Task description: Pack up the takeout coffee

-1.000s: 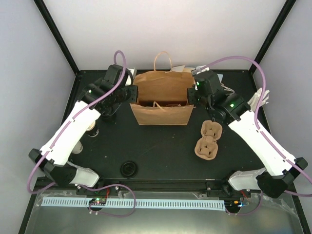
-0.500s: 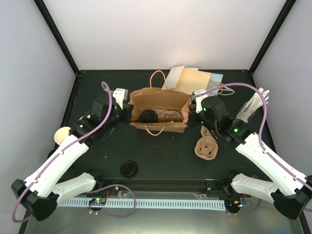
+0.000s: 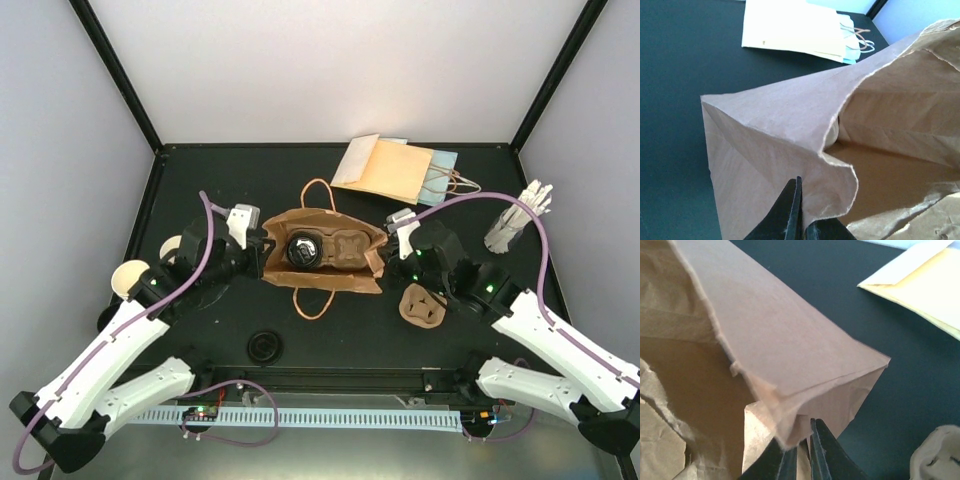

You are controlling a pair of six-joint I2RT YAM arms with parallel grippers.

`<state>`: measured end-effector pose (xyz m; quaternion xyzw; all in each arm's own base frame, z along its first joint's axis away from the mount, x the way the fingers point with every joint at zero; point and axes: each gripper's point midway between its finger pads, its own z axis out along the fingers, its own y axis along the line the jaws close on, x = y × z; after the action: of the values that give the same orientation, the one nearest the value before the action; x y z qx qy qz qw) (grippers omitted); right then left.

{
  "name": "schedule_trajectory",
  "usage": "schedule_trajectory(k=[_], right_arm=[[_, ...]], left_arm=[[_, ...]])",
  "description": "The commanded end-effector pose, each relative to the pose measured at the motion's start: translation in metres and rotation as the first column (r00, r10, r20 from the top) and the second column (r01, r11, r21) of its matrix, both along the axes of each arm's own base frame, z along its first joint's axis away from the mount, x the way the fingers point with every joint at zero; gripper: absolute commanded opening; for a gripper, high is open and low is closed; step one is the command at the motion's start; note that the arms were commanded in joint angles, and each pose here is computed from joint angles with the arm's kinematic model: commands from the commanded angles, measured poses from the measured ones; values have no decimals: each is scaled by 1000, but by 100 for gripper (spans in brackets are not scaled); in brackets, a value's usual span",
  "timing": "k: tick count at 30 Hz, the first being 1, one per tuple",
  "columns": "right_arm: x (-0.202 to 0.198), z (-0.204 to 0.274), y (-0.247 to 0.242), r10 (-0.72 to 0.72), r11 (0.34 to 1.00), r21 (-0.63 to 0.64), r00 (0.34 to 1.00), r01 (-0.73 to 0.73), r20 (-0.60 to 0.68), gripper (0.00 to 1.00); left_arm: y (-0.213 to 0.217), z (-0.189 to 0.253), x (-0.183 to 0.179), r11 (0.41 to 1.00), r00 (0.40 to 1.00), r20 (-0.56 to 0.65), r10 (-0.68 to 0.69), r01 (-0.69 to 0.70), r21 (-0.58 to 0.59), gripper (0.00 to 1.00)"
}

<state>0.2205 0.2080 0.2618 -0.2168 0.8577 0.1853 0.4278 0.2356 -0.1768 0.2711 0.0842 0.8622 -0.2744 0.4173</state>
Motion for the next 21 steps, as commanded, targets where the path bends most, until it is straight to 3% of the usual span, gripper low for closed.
schedule_trajectory(k=[1,6,11,16,21], right_arm=[[-22,-26,4,40,999,-23,992,-43,-121,13],[-16,-18,-4,-15,998,-62,997,11,-80,13],[12,16,-15,-153,984,-89,988,155,31,11],[52,42,-18,-253,958,-116,965,260,74,9],[101,46,-18,-300,947,-108,953,302,30,8]], left_arm=[[2,-28,-24,999,992,-125,-30,31,10,2],[6,-24,-21,1000,993,-119,-9,12,24,2],[9,-10,-3,996,990,-127,68,-59,67,2],[1,18,34,986,985,-136,111,-92,138,1],[-8,27,85,980,974,-182,134,-103,170,2]])
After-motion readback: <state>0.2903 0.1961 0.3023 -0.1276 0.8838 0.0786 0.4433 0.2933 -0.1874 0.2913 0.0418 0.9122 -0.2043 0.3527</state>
